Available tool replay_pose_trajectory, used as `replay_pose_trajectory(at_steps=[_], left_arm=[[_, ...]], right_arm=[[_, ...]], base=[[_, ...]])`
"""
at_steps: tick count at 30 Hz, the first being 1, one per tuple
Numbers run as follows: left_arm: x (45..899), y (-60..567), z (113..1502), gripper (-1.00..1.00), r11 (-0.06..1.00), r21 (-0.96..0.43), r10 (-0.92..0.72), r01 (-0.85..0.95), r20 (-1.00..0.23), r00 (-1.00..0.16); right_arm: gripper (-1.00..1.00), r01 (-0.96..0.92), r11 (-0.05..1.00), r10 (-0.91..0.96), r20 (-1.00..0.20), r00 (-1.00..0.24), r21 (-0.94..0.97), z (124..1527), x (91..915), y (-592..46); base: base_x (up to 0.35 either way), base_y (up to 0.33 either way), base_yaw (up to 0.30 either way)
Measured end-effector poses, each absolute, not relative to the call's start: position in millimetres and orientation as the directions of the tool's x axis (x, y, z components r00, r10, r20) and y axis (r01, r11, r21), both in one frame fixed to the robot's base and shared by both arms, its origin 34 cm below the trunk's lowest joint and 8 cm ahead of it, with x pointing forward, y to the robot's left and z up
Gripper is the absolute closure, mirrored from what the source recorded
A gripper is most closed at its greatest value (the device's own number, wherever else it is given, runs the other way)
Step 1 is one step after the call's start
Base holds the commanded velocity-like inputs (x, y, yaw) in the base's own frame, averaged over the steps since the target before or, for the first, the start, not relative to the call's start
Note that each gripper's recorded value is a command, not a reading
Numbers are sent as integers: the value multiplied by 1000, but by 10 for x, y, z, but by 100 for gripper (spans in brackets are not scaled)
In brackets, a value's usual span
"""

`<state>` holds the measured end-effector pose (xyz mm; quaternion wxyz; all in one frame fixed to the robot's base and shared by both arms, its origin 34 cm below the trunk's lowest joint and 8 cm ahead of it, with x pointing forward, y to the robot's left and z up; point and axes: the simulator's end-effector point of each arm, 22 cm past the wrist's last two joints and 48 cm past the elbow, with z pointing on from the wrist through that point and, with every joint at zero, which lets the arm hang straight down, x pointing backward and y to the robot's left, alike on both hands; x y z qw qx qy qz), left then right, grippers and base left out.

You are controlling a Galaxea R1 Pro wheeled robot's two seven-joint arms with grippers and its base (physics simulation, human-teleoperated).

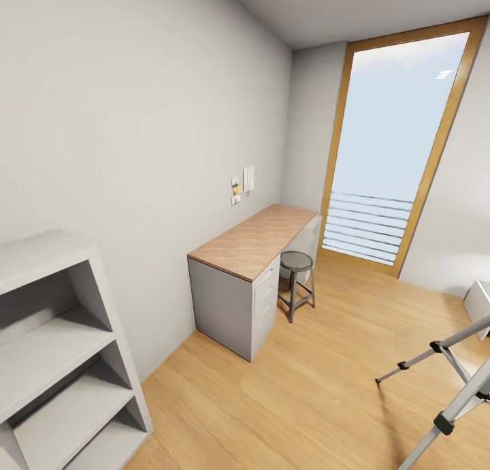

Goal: Attach the digital camera to the camera tripod in the bedroom.

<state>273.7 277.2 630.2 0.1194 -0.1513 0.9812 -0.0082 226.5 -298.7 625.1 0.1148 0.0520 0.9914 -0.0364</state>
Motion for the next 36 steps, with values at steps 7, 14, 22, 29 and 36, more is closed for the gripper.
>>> replay_pose_trajectory(at_steps=[7,14,22,29,36], left_arm=[[2732,2771,6300,100,954,-52,-300,-297,-230,-926],[2730,2768,6300,100,954,-52,-300,-296,-228,-926],[2728,2771,6301,100,955,-51,-295,-291,-227,-928],[2729,2775,6301,100,955,-51,-295,-291,-228,-928],[2732,2777,6302,100,955,-51,-295,-291,-230,-927]], right_arm=[[-100,108,992,92,-229,-969,-61,6250,2262,-2986],[-100,108,992,91,-229,-969,-60,6250,2261,-2984],[-100,107,992,91,-230,-969,-61,6251,2260,-2987],[-100,104,993,87,-230,-969,-61,6252,2262,-2988],[-100,104,993,87,-231,-969,-61,6252,2262,-2990]], base=[[0,0,0],[3,0,0],[158,0,0],[238,0,0],[241,0,0]])
